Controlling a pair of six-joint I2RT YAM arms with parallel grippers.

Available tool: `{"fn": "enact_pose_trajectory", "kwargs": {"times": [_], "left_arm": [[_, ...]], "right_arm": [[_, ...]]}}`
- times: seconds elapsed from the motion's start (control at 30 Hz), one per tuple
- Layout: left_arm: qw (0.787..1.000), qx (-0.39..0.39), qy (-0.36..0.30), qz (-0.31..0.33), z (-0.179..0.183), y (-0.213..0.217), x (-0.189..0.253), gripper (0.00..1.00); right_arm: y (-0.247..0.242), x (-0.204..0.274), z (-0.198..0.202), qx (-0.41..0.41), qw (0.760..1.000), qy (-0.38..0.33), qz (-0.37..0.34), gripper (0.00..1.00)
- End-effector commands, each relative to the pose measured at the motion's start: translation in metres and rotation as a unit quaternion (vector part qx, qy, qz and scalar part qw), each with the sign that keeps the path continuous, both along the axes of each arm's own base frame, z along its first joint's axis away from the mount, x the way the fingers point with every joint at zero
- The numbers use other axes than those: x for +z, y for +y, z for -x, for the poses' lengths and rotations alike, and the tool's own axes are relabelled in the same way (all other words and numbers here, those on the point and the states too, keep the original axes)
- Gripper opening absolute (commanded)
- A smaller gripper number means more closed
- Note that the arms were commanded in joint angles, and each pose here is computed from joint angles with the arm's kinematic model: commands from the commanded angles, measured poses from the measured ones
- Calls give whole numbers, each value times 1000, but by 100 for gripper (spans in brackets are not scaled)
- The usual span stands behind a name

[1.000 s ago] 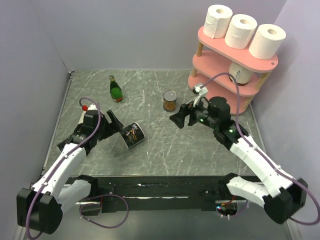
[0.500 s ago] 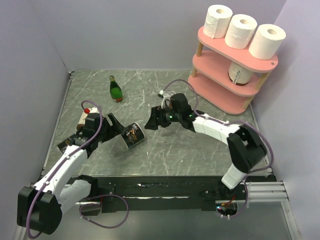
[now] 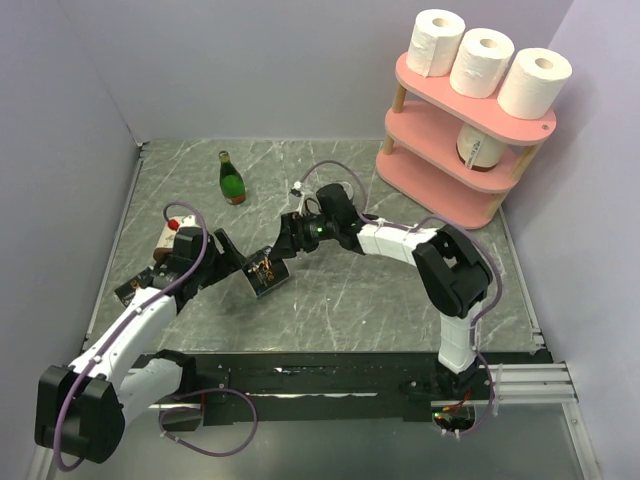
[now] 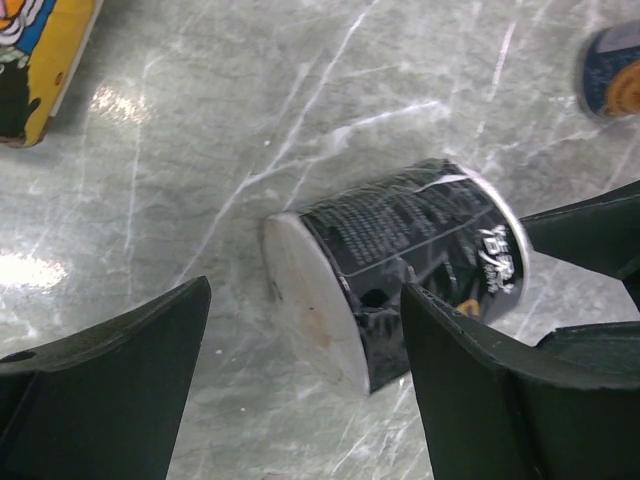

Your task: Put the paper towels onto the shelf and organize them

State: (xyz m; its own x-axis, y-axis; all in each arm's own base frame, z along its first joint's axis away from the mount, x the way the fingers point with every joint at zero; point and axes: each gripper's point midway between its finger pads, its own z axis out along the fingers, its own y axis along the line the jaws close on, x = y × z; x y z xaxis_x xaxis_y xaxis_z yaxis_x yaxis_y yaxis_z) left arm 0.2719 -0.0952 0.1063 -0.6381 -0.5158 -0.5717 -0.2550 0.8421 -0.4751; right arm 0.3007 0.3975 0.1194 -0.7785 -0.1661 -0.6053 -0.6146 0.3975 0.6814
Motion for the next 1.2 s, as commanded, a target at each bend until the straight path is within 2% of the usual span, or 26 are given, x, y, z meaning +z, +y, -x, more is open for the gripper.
{"fn": "enact_pose_trajectory", "kwargs": {"times": [0.0, 0.37, 0.47, 0.6, 0.77, 0.93, 1.1, 1.17], "left_arm": [[1000, 25, 16, -5, 0, 5, -9, 83], [998, 50, 39, -12, 3, 11, -28, 84], [998, 52, 44, -11, 3, 11, -33, 84], [998, 52, 46, -9, 3, 11, -37, 84], [998, 51, 47, -7, 3, 10, -40, 84], [998, 50, 49, -4, 4, 9, -42, 84], [998, 60, 36, -12, -1, 13, -24, 85], [998, 60, 13, -15, -12, 13, 0, 88]], "right_arm": [[22, 12, 4, 32, 999, -5, -30, 87], [31, 3, 12, 52, 996, 24, -61, 85], [35, 2, 15, 60, 995, 30, -73, 82], [36, 1, 17, 64, 994, 39, -84, 69], [37, -1, 18, 66, 993, 42, -87, 59], [34, 2, 20, 65, 993, 39, -95, 45], [30, 8, 21, 59, 994, 22, -91, 36], [27, 12, 22, 57, 994, 17, -90, 35]]}}
